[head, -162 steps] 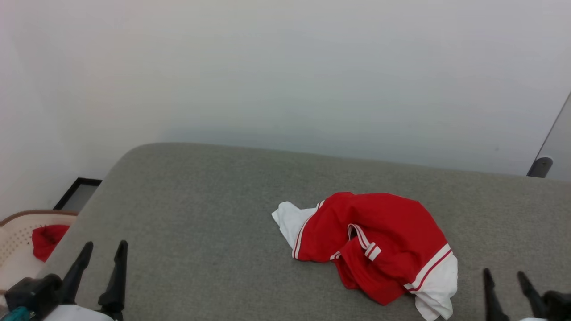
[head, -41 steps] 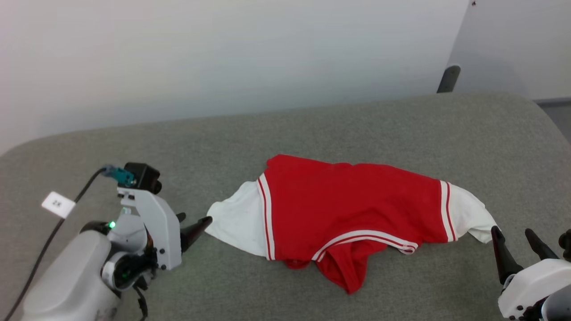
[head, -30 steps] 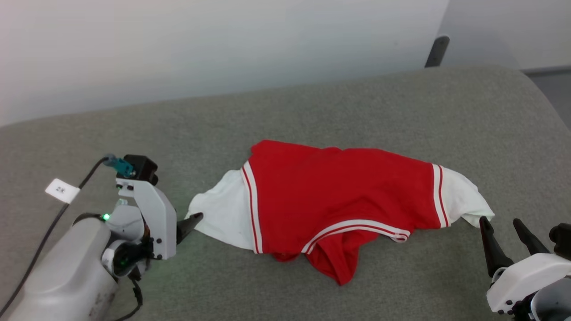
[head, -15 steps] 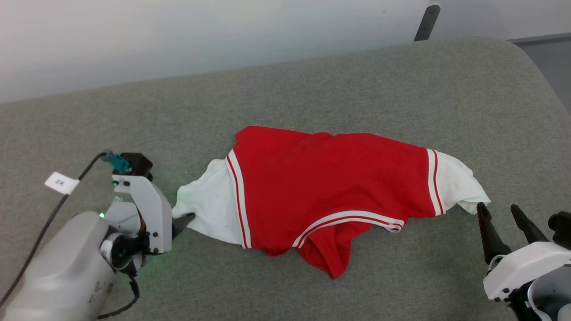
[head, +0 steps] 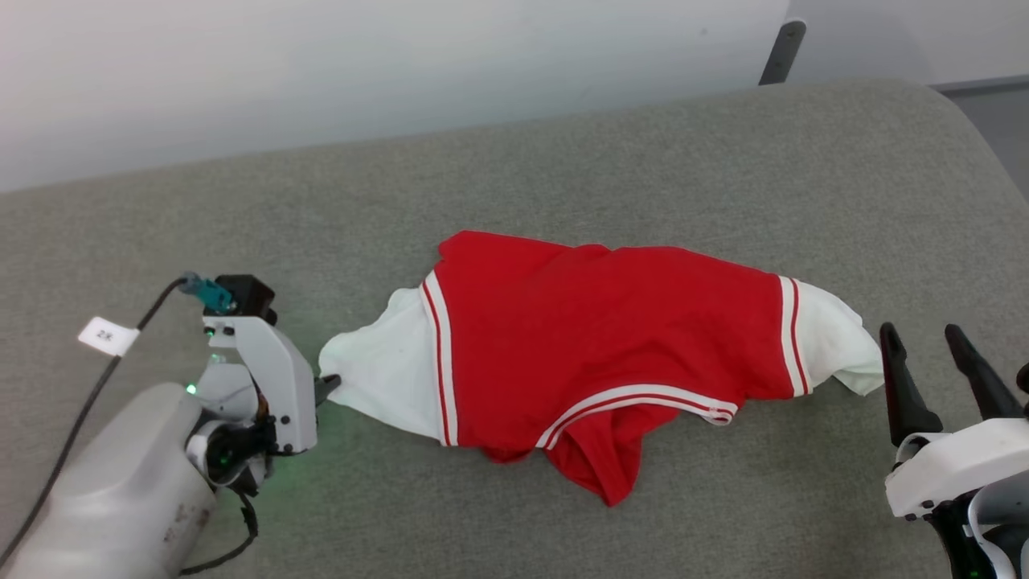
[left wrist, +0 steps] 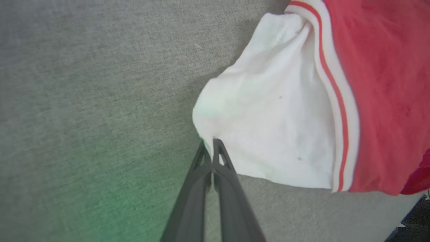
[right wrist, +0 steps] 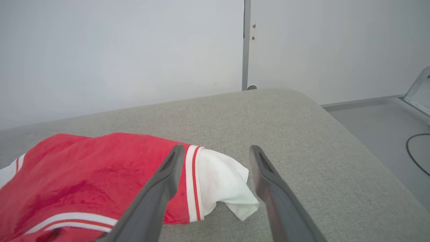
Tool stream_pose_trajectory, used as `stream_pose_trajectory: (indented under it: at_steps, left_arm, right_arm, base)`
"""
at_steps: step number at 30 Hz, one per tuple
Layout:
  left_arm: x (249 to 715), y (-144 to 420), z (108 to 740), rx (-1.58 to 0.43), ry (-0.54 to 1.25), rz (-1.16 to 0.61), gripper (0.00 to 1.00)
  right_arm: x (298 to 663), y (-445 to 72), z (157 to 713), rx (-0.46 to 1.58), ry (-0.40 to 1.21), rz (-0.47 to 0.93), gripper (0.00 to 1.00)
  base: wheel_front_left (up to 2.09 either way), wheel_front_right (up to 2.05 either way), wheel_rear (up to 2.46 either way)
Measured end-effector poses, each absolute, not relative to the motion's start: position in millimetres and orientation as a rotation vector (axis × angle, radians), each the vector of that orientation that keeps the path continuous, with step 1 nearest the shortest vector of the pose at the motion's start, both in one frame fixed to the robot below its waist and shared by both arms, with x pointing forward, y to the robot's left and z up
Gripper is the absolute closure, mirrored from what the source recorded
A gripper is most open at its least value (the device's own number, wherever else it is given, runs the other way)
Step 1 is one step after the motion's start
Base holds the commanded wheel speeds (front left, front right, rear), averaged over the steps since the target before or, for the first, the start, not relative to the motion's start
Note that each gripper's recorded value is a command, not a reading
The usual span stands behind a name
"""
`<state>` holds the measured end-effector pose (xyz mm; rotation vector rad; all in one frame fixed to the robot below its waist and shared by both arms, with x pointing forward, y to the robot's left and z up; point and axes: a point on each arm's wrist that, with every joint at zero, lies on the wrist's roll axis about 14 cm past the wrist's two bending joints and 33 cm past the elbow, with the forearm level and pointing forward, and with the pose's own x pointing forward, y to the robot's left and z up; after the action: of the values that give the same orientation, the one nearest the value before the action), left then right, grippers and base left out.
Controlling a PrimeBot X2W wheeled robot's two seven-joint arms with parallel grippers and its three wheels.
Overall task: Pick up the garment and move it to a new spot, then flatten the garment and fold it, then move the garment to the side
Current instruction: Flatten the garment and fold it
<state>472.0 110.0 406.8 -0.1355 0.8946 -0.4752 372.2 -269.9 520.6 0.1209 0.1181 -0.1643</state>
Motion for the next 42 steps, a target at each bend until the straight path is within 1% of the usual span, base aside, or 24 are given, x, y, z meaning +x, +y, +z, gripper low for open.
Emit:
stream_pose_trajectory:
  at_steps: [5, 13, 27, 33, 34, 35, 36, 37, 38, 40, 41, 42]
  left_arm:
    - [472, 121, 418, -0.135, 0.860, -0.454, 1.00]
    - [462, 159, 437, -0.127, 0.818, -0.378, 1.00]
    - [412, 248, 452, -0.146, 0.775, -0.189, 1.00]
    - [397, 260, 452, -0.189, 0.744, -0.151, 1.00]
    - [395, 260, 450, -0.194, 0.744, -0.149, 0.89]
    - [393, 260, 448, -0.199, 0.748, -0.147, 0.84]
    - [392, 259, 446, -0.202, 0.753, -0.148, 0.74]
    - [391, 257, 445, -0.204, 0.756, -0.150, 0.51]
    - [391, 256, 444, -0.210, 0.756, -0.150, 0.31]
    - [392, 255, 444, -0.217, 0.754, -0.148, 0.17]
    - [393, 255, 445, -0.218, 0.751, -0.149, 0.00]
    - [393, 254, 445, -0.218, 0.750, -0.148, 0.00]
  right_arm:
    - [375, -266, 538, 0.100, 0.053, -0.142, 0.00]
    - [376, -253, 571, 0.053, -0.058, -0.085, 0.00]
    - [376, -212, 590, 0.041, -0.089, 0.028, 0.00]
    - [378, -200, 592, 0.044, -0.090, 0.066, 0.00]
    - [378, -199, 592, 0.044, -0.089, 0.071, 0.00]
    - [378, -197, 592, 0.045, -0.088, 0.076, 0.00]
    - [378, -195, 593, 0.045, -0.089, 0.079, 0.00]
    - [378, -195, 592, 0.046, -0.087, 0.081, 0.00]
    - [379, -195, 592, 0.046, -0.086, 0.082, 0.00]
    - [379, -196, 592, 0.053, -0.086, 0.084, 0.00]
    - [380, -197, 593, 0.052, -0.090, 0.084, 0.00]
    - [379, -197, 594, 0.051, -0.092, 0.085, 0.00]
  base:
    - [0.00, 0.00, 0.00]
    - [0.00, 0.00, 0.00]
    - [0.00, 0.00, 0.00]
    - [0.00, 0.00, 0.00]
    - [0.00, 0.00, 0.00]
    - [0.00, 0.00, 0.00]
    - [0.00, 0.00, 0.00]
    - [0.00, 0.00, 0.00]
    - [0.00, 0.00, 0.00]
    - [0.00, 0.00, 0.00]
    - [0.00, 0.00, 0.00]
    - [0.00, 0.00, 0.00]
